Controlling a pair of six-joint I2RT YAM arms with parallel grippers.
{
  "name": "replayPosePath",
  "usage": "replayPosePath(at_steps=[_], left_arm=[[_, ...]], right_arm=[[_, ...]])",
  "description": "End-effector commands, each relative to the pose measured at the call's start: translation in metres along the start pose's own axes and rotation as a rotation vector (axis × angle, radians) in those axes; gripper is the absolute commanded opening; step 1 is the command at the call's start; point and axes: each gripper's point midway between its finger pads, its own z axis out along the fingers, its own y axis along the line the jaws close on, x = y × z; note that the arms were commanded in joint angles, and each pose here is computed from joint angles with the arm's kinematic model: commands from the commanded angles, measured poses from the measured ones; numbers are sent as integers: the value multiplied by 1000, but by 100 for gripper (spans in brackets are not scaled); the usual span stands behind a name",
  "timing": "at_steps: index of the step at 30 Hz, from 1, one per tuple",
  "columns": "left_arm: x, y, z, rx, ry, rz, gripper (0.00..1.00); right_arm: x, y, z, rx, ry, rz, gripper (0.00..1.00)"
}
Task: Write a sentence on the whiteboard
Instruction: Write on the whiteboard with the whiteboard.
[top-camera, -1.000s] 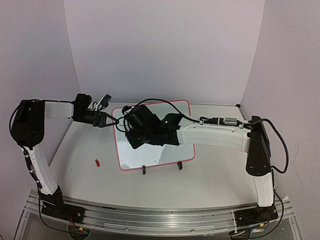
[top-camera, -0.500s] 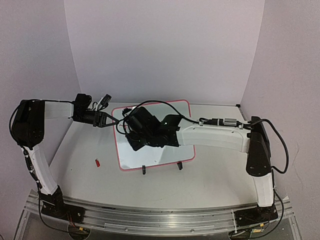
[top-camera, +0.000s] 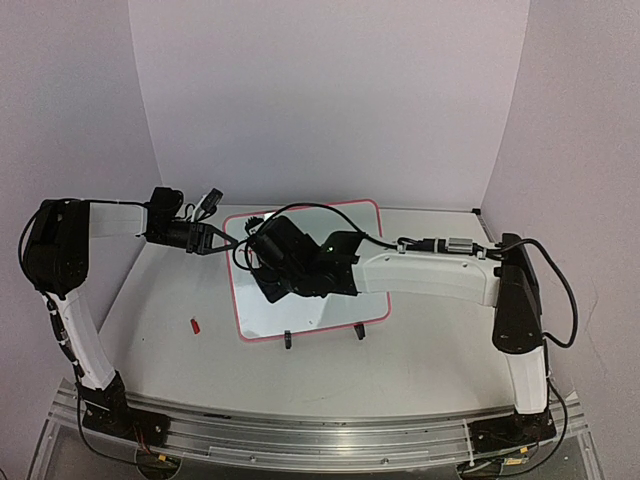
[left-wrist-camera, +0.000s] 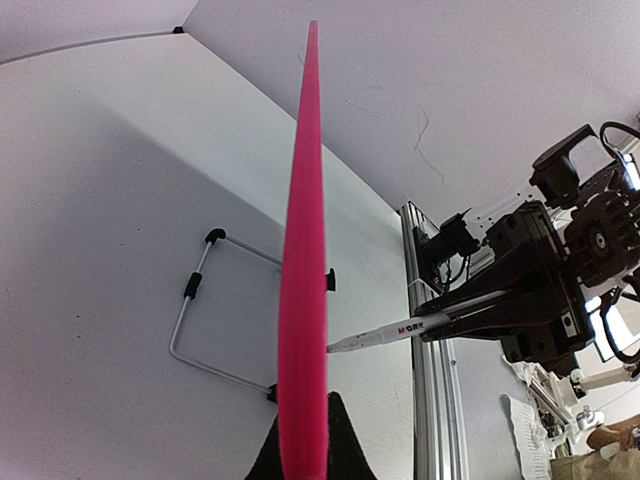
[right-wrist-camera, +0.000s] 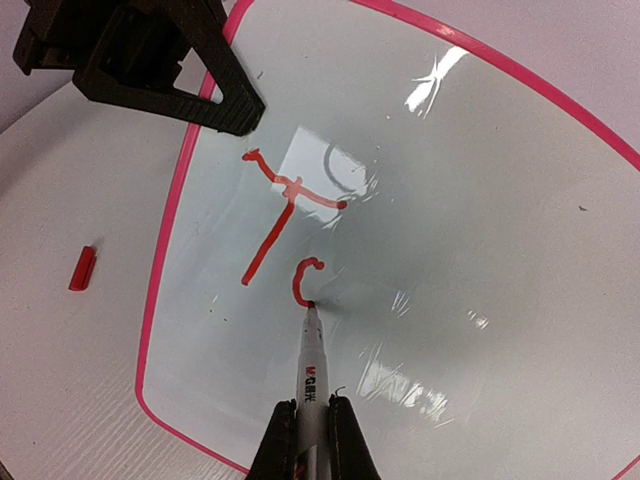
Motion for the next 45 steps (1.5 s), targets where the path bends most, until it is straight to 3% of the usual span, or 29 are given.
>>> replayPosePath(at_steps=[1, 45], left_arm=[[9, 7, 12, -26, 44, 70, 0], [10, 5, 12, -19, 44, 69, 0]], right_arm=[[-11, -28, -6, 96, -17, -3, 0], [-21, -1, 11, -2, -25, 33, 0]])
